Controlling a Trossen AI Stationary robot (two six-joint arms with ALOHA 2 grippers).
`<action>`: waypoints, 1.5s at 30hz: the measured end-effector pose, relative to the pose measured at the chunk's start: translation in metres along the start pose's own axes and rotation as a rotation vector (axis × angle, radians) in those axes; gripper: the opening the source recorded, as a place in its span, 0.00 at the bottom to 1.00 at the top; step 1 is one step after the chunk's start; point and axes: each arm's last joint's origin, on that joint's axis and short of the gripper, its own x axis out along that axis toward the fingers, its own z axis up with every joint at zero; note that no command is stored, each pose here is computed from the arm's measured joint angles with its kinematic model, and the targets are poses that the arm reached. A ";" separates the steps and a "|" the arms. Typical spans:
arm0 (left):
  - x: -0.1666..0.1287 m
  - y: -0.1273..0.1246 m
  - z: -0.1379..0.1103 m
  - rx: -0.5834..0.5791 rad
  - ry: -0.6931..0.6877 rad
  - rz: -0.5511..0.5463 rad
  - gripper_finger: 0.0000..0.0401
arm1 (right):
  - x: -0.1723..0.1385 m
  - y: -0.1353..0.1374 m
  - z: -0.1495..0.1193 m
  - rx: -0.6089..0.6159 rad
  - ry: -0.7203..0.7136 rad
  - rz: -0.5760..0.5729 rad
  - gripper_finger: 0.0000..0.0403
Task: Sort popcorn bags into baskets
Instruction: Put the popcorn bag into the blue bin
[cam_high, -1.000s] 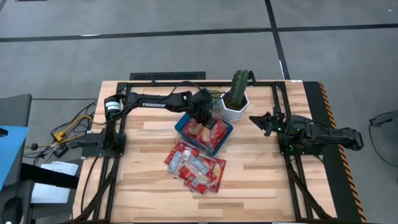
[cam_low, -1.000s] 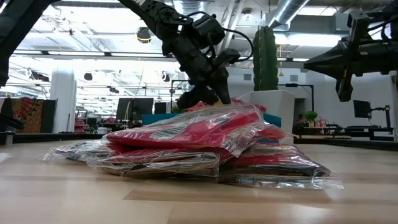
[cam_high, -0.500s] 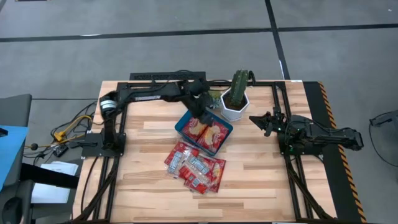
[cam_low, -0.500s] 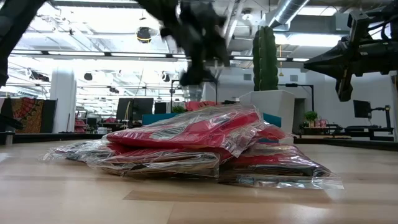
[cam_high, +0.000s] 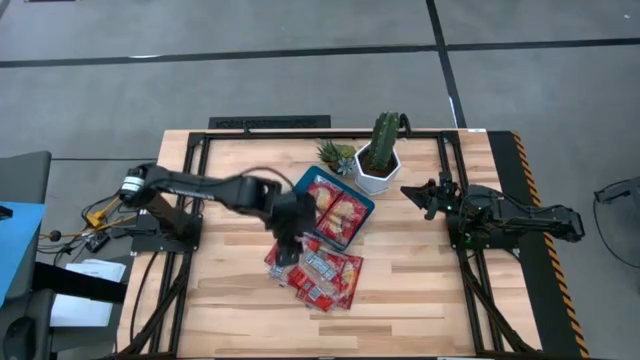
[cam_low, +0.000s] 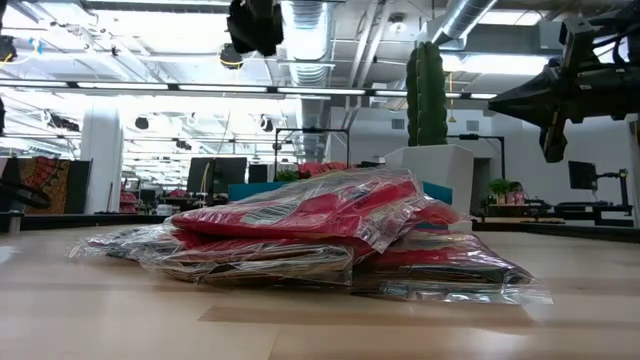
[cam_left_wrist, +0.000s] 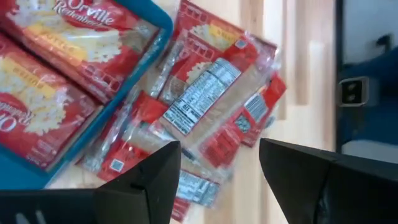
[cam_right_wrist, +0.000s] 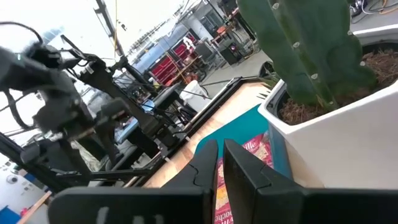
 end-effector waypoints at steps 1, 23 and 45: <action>0.006 -0.004 -0.003 0.028 0.003 0.001 0.52 | 0.000 0.000 0.000 -0.001 0.001 0.000 0.13; 0.096 -0.019 -0.008 0.488 -0.094 -0.103 0.73 | 0.000 0.000 0.000 0.000 0.009 0.003 0.13; 0.141 -0.026 -0.054 0.548 -0.269 -0.047 0.73 | 0.000 -0.001 -0.001 -0.011 0.018 -0.004 0.13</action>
